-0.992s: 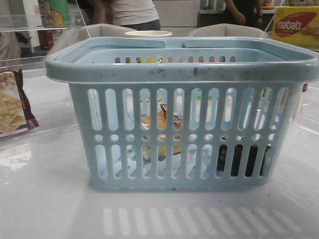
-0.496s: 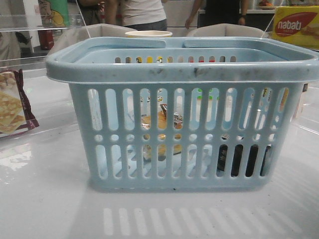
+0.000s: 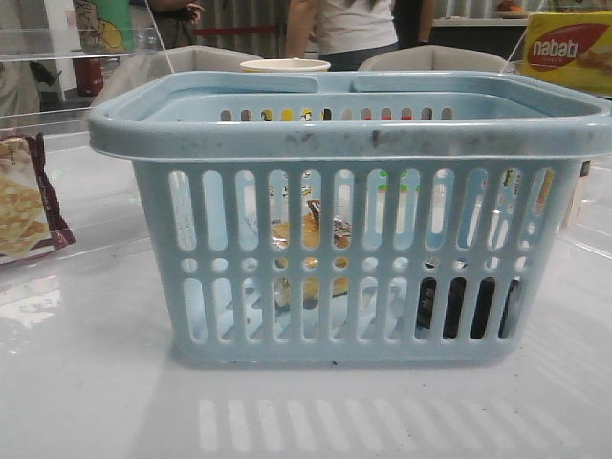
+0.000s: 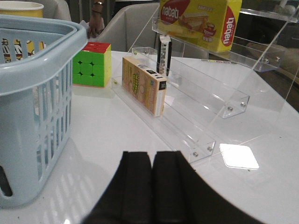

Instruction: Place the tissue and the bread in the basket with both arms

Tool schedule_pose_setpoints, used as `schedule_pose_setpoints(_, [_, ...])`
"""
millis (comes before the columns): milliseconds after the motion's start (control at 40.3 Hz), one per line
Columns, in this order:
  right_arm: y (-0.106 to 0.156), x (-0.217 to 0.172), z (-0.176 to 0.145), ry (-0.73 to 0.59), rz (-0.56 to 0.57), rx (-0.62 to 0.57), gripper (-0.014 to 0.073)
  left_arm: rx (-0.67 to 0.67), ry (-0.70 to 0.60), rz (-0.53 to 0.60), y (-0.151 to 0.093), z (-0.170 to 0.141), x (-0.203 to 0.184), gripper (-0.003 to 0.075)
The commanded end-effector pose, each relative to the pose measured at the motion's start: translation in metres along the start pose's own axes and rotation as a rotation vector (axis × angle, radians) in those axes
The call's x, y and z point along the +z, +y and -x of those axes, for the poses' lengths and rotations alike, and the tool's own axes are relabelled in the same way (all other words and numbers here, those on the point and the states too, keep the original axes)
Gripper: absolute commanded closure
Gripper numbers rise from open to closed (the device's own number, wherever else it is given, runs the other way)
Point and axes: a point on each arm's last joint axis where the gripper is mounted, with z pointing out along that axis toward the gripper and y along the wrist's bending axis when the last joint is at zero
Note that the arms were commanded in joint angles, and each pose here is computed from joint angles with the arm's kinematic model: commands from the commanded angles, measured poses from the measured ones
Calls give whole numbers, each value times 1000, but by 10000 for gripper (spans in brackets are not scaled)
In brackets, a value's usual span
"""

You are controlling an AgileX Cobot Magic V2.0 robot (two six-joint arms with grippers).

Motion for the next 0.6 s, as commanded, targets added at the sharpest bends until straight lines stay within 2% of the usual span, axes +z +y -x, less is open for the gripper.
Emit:
schedule_pose_setpoints(0, [-1, -2, 10, -114, -9, -20, 539, -12, -109, 4, 1, 10, -2, 629])
schedule_pose_setpoints(570, [-1, -3, 17, -201, -8, 11, 539, -12, -109, 4, 1, 10, -2, 629])
